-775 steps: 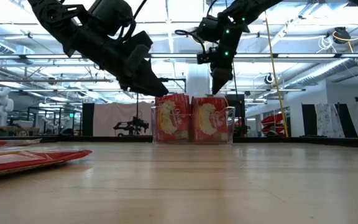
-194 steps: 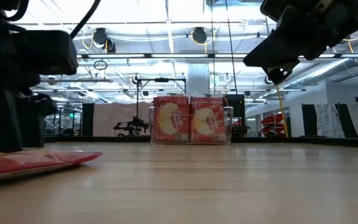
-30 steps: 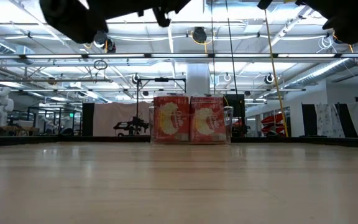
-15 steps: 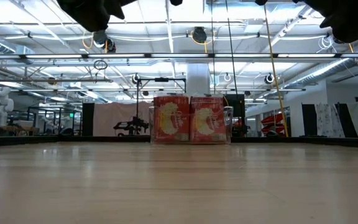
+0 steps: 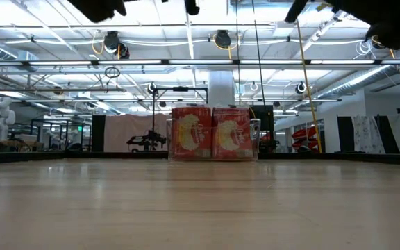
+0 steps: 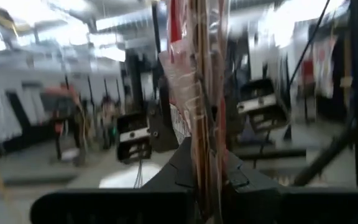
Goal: Sort popcorn bags into baskets
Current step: Put the red popcorn bag into the transparent bin
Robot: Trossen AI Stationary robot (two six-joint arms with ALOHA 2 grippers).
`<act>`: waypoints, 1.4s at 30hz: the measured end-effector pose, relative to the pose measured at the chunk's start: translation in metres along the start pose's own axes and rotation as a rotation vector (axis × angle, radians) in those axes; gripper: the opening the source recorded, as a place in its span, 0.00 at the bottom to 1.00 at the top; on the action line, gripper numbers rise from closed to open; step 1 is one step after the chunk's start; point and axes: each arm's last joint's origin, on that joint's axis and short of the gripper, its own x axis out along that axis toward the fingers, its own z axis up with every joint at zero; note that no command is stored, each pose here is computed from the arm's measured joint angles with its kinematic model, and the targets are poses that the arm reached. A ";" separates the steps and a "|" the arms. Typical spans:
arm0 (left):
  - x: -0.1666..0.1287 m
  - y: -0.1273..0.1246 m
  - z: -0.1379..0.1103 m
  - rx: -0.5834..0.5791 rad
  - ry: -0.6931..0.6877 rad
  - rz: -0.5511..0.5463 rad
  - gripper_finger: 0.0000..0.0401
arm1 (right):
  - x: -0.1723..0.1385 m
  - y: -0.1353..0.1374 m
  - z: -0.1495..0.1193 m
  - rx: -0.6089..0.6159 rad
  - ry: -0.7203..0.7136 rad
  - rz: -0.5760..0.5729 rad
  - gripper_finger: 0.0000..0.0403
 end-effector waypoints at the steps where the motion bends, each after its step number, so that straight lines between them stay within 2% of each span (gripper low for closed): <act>1: -0.001 0.002 0.003 0.005 0.042 -0.004 0.03 | -0.002 -0.001 -0.001 0.008 0.032 -0.016 0.24; 9: -0.030 0.019 0.037 -0.001 0.387 0.017 0.03 | -0.013 -0.005 -0.011 0.042 0.307 -0.117 0.43; 15: -0.058 0.033 0.056 -0.058 0.573 0.057 0.01 | -0.026 -0.008 -0.019 0.035 0.527 -0.163 0.50; 20: -0.073 0.035 0.043 -0.091 0.777 0.079 0.05 | -0.031 -0.010 -0.028 0.075 0.627 -0.202 0.49; 25: -0.076 0.033 0.024 -0.082 0.909 0.085 0.03 | -0.013 -0.006 -0.030 0.027 0.734 -0.272 0.49; 33: -0.072 0.030 0.013 -0.079 0.942 0.037 0.05 | 0.034 0.003 -0.026 -0.074 0.930 -0.302 0.49; 40: -0.082 0.029 -0.001 -0.050 1.094 0.030 0.02 | 0.049 0.007 -0.037 -0.156 0.936 -0.245 0.49; 42: -0.079 0.029 -0.001 -0.069 1.066 0.026 0.03 | 0.051 0.010 -0.045 -0.173 0.936 -0.221 0.49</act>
